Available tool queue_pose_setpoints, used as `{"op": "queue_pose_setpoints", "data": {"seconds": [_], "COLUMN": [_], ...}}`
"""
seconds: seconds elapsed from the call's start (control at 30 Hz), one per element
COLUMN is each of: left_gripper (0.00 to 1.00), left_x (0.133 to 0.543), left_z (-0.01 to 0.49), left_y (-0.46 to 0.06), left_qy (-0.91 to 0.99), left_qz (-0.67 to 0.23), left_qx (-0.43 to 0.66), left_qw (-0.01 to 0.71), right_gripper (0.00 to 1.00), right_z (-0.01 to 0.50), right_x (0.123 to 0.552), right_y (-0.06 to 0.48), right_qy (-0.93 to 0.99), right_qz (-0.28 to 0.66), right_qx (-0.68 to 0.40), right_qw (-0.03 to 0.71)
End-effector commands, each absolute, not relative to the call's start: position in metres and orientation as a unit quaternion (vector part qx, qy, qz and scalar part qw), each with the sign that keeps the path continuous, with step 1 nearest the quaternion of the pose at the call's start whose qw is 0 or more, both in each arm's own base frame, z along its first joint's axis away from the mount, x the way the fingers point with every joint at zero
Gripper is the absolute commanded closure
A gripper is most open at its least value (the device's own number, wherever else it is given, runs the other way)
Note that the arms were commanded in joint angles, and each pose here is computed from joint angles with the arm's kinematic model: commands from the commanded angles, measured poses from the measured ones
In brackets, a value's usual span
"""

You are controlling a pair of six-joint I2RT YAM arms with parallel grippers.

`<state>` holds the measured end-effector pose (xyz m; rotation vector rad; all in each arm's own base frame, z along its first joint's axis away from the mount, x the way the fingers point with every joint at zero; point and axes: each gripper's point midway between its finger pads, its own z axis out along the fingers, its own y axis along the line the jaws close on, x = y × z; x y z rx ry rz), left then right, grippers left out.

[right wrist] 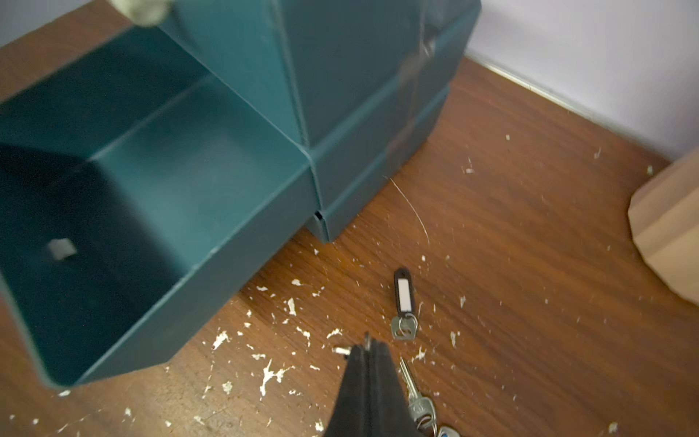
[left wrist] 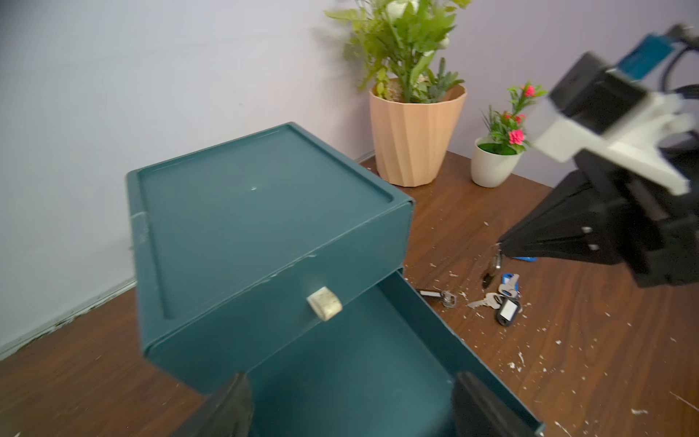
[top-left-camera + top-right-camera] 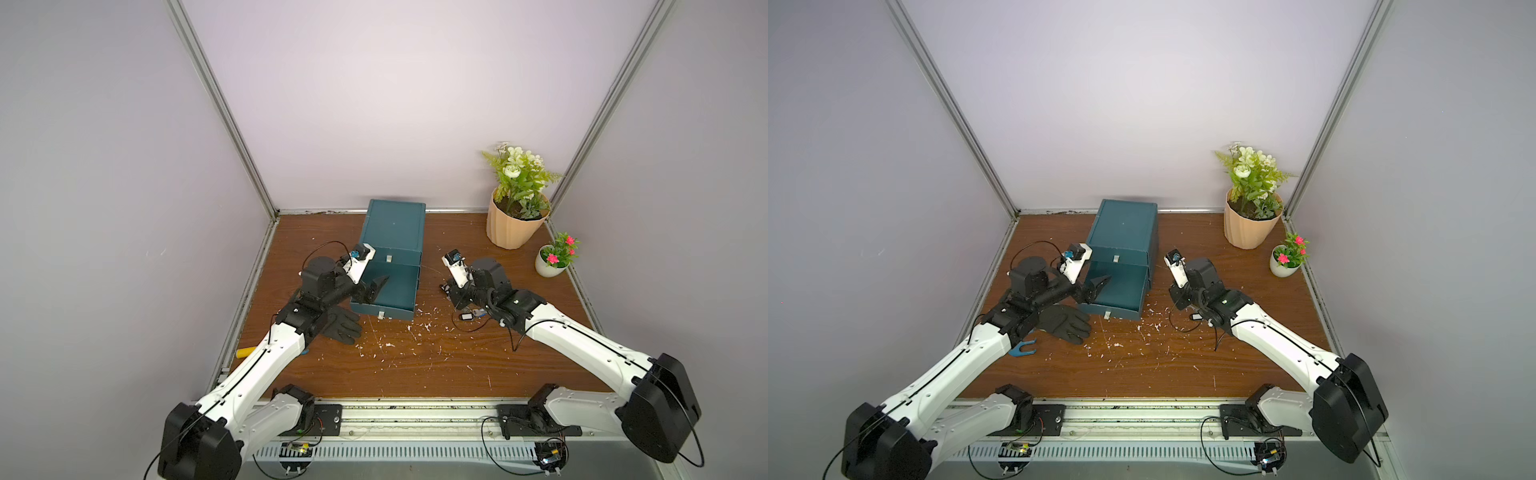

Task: Take the keys out of the drawer
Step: Place the key at the center of the board.

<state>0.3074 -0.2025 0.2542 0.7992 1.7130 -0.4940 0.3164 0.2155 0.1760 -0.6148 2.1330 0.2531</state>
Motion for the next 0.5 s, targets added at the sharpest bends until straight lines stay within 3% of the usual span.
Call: {"op": "queue_pose_setpoints", "data": {"seconds": [0.0, 0.13, 0.37, 0.47], "left_gripper": [0.14, 0.14, 0.14, 0.15], "left_x": [0.3, 0.297, 0.295, 0.296], "left_z": [0.261, 0.257, 0.252, 0.251], "left_y": [-0.221, -0.228, -0.228, -0.225], "left_qy": [0.702, 0.697, 0.701, 0.707], "left_qz": [-0.213, -0.215, -0.21, -0.202], "left_qx": [0.385, 0.399, 0.406, 0.4], "left_qw": [0.56, 0.555, 0.548, 0.547], "right_gripper": [1.0, 0.99, 0.87, 0.71], "right_z": [0.181, 0.154, 0.128, 0.133], "right_x": [0.334, 0.337, 0.338, 0.339], "right_y": [0.218, 0.224, 0.225, 0.224], "right_qy": [0.861, 0.876, 0.889, 0.889], "right_qz": [0.142, 0.157, 0.158, 0.158], "right_qx": [-0.171, -0.17, -0.171, -0.17], "right_qw": [0.458, 0.424, 0.394, 0.395]}}
